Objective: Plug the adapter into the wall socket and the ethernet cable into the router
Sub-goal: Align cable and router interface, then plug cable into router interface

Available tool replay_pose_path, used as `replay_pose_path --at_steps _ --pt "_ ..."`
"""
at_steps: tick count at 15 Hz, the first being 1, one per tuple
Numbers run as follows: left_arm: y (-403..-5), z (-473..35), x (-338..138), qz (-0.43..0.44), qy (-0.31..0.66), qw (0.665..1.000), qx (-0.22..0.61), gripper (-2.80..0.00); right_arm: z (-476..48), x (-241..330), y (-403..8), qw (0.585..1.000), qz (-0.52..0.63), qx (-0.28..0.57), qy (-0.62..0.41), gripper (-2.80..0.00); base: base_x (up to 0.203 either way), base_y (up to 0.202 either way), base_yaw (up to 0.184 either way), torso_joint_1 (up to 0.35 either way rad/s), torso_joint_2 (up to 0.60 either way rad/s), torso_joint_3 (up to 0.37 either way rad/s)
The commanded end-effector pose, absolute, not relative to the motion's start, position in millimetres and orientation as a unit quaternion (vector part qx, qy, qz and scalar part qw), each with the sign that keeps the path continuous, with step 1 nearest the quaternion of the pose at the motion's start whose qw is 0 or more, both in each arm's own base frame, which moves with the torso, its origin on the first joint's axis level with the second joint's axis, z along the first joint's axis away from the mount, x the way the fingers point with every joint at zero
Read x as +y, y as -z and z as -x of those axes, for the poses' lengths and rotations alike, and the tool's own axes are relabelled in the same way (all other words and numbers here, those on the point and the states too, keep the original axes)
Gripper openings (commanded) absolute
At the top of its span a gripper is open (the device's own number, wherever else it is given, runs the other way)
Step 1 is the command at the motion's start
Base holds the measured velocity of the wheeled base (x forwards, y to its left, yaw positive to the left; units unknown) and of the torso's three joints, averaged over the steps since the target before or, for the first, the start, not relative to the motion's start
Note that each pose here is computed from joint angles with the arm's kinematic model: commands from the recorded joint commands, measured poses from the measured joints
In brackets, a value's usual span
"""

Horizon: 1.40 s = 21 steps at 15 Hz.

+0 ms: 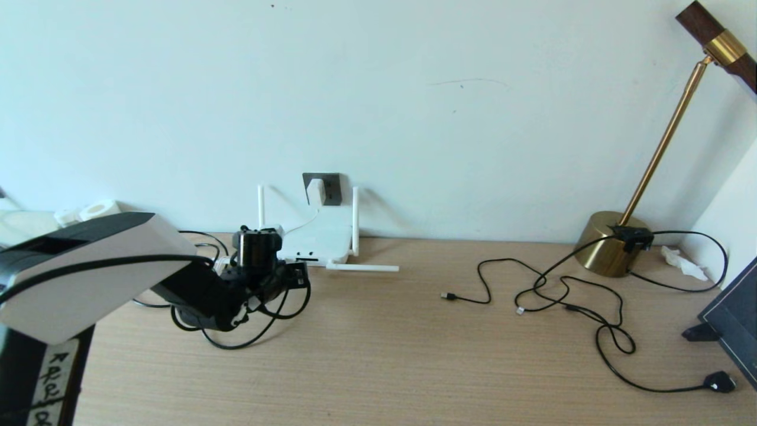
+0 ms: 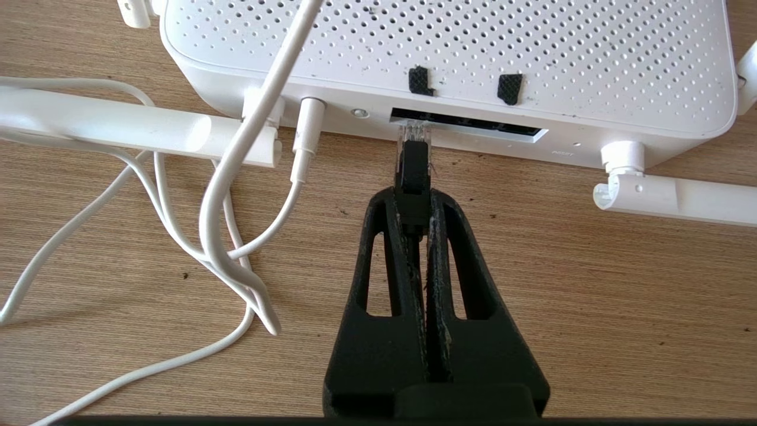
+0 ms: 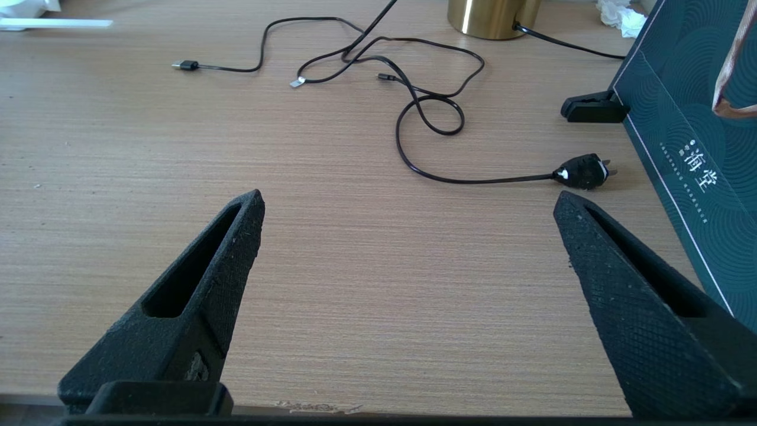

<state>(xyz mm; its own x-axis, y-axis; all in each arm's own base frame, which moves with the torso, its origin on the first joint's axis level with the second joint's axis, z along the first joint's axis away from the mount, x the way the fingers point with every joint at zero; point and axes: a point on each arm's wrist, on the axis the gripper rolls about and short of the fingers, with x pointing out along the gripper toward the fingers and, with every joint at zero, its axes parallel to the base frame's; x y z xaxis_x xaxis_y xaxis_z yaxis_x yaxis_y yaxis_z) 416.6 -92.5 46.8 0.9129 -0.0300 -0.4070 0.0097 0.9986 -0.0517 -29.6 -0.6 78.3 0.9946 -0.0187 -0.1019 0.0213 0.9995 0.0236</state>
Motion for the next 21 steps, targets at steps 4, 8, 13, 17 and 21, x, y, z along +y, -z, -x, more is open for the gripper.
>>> replay_pose_path --at_steps 4,8,13,17,21 --pt "-46.7 -416.6 -92.8 0.025 0.01 0.978 0.207 -2.8 29.6 -0.6 -78.1 0.999 -0.012 0.051 0.01 0.0 0.0 0.0 0.0 0.0 0.0 0.0" --pt "-48.0 -416.5 -92.7 0.025 0.009 0.978 0.205 -2.8 29.6 -0.6 -78.1 0.999 -0.012 0.051 0.01 0.0 0.0 0.0 0.0 0.0 0.0 0.0" --pt "-48.3 -416.9 -92.1 0.025 0.008 0.978 0.205 -2.8 29.6 -0.6 -78.1 0.999 -0.012 0.051 0.01 0.0 0.0 0.0 0.0 0.0 0.0 0.0" --pt "-50.3 -416.7 -92.1 0.026 0.009 0.979 0.203 -2.8 29.6 -0.6 -78.1 0.999 -0.012 0.051 0.01 0.0 0.0 0.0 0.0 0.0 0.0 0.0" --pt "-50.9 -416.6 -92.1 0.026 0.009 0.979 0.202 -2.8 29.6 -0.6 -78.1 0.999 -0.012 0.051 0.01 0.0 0.0 0.0 0.0 0.0 0.0 0.0"
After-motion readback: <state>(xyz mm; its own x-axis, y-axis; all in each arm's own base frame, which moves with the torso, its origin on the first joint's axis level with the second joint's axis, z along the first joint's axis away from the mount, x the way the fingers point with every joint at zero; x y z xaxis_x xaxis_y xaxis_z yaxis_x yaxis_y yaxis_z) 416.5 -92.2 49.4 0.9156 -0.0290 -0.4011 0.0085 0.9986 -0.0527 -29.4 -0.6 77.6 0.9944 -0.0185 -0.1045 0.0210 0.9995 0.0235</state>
